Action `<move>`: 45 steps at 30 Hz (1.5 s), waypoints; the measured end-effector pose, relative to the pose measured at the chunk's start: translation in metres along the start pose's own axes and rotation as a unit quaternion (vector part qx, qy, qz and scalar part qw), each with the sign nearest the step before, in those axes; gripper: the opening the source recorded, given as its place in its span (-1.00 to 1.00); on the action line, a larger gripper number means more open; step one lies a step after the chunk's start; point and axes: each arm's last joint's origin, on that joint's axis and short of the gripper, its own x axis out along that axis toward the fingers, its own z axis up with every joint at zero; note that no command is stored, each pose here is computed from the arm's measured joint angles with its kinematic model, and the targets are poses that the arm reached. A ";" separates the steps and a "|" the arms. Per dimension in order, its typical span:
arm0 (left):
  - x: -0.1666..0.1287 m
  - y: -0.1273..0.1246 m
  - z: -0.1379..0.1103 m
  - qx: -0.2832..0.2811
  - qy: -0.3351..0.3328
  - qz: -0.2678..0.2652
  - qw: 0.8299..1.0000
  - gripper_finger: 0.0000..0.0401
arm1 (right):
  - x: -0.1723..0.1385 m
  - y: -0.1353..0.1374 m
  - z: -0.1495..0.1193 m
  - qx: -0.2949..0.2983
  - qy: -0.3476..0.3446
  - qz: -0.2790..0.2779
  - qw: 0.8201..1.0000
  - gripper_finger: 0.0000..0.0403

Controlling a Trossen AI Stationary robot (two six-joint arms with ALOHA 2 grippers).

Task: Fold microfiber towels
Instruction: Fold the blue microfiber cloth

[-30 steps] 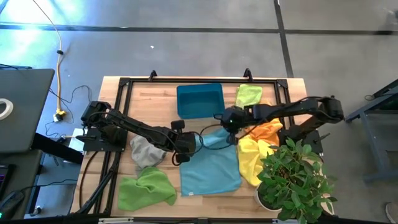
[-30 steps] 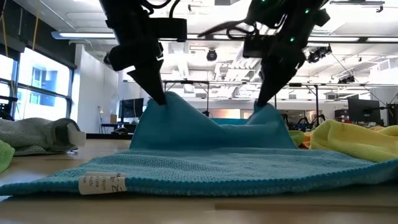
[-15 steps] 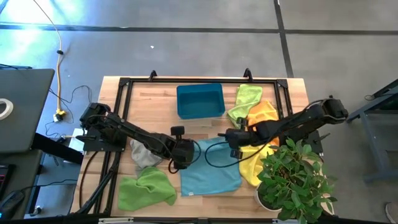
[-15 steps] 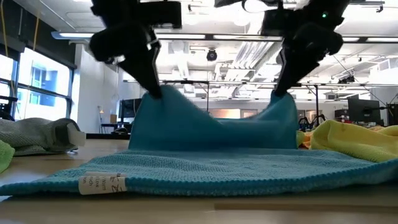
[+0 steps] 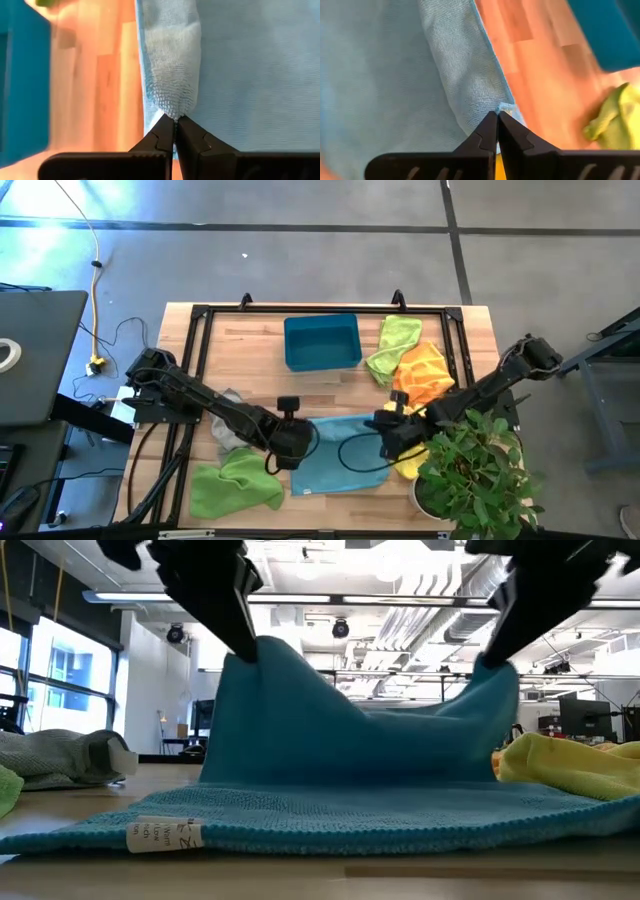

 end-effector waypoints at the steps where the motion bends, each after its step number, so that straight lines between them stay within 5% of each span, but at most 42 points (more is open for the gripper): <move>1: 0.000 -0.001 0.000 -0.006 -0.001 -0.005 1.000 -0.99 | -0.001 0.003 -0.002 0.007 0.000 0.004 1.000 -1.00; 10: -0.005 -0.018 -0.004 -0.078 0.005 -0.048 0.996 -0.99 | -0.006 0.032 -0.016 0.052 0.009 0.062 0.997 -1.00; 34: 0.022 -0.083 -0.014 -0.131 -0.018 -0.093 0.987 -0.99 | 0.004 0.071 -0.038 0.014 0.075 0.150 0.986 -0.98; 45: 0.019 -0.093 -0.017 -0.145 -0.017 -0.108 0.983 -0.99 | 0.002 0.072 -0.041 -0.015 0.073 0.152 0.986 -0.38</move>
